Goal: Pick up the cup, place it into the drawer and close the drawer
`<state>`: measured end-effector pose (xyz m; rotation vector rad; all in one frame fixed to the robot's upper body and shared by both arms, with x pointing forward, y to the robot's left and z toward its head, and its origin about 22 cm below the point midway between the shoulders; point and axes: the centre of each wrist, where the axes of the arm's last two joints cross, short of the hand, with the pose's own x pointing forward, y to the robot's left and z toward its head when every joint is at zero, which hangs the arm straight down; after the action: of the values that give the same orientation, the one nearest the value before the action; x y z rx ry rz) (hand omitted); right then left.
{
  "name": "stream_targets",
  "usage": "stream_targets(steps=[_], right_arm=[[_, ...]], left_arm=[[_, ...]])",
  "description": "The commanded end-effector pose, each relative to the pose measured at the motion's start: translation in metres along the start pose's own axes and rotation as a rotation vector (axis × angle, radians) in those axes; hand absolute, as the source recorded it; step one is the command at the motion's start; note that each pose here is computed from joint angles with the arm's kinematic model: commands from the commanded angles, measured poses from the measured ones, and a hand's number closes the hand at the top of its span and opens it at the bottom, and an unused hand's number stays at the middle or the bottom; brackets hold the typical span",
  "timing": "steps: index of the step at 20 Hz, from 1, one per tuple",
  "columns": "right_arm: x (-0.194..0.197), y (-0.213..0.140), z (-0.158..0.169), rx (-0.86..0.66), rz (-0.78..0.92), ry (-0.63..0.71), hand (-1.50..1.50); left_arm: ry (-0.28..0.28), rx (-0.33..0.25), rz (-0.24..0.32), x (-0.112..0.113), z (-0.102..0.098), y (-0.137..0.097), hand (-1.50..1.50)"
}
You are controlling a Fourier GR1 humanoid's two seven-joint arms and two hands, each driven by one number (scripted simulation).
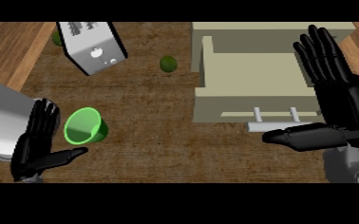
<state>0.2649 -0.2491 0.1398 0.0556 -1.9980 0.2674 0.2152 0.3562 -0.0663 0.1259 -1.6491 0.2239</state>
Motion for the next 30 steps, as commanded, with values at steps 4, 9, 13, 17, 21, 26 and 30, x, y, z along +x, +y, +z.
stream_targets(steps=[4, 9, 13, 17, 21, 26, 30], right_arm=[[-0.001, -0.010, -0.005, -0.014, -0.017, 0.007, -1.50], [0.003, 0.005, -0.008, -0.010, -0.005, -0.005, -1.50], [0.008, 0.000, -0.008, -0.020, -0.013, -0.013, -1.50], [0.008, -0.020, -0.006, -0.013, -0.008, 0.013, -1.50], [0.017, -0.009, -0.023, -0.005, -0.028, -0.008, -1.50], [0.004, 0.009, -0.009, 0.024, -0.016, 0.003, -1.50], [0.006, -0.022, -0.010, 0.028, -0.002, -0.002, -1.50]], left_arm=[[0.036, 0.033, -0.028, -0.047, 0.002, 0.019, -1.50], [0.025, 0.033, -0.021, -0.067, -0.002, 0.025, -1.50], [0.011, 0.024, -0.038, -0.081, 0.003, 0.020, -1.50], [-0.030, 0.024, -0.018, -0.087, 0.005, 0.011, -1.50], [-0.022, 0.021, 0.005, -0.079, -0.001, 0.031, -1.50], [-0.034, 0.011, -0.008, -0.085, -0.007, 0.006, -1.50], [-0.061, -0.005, 0.014, -0.080, -0.010, 0.018, -1.50]])
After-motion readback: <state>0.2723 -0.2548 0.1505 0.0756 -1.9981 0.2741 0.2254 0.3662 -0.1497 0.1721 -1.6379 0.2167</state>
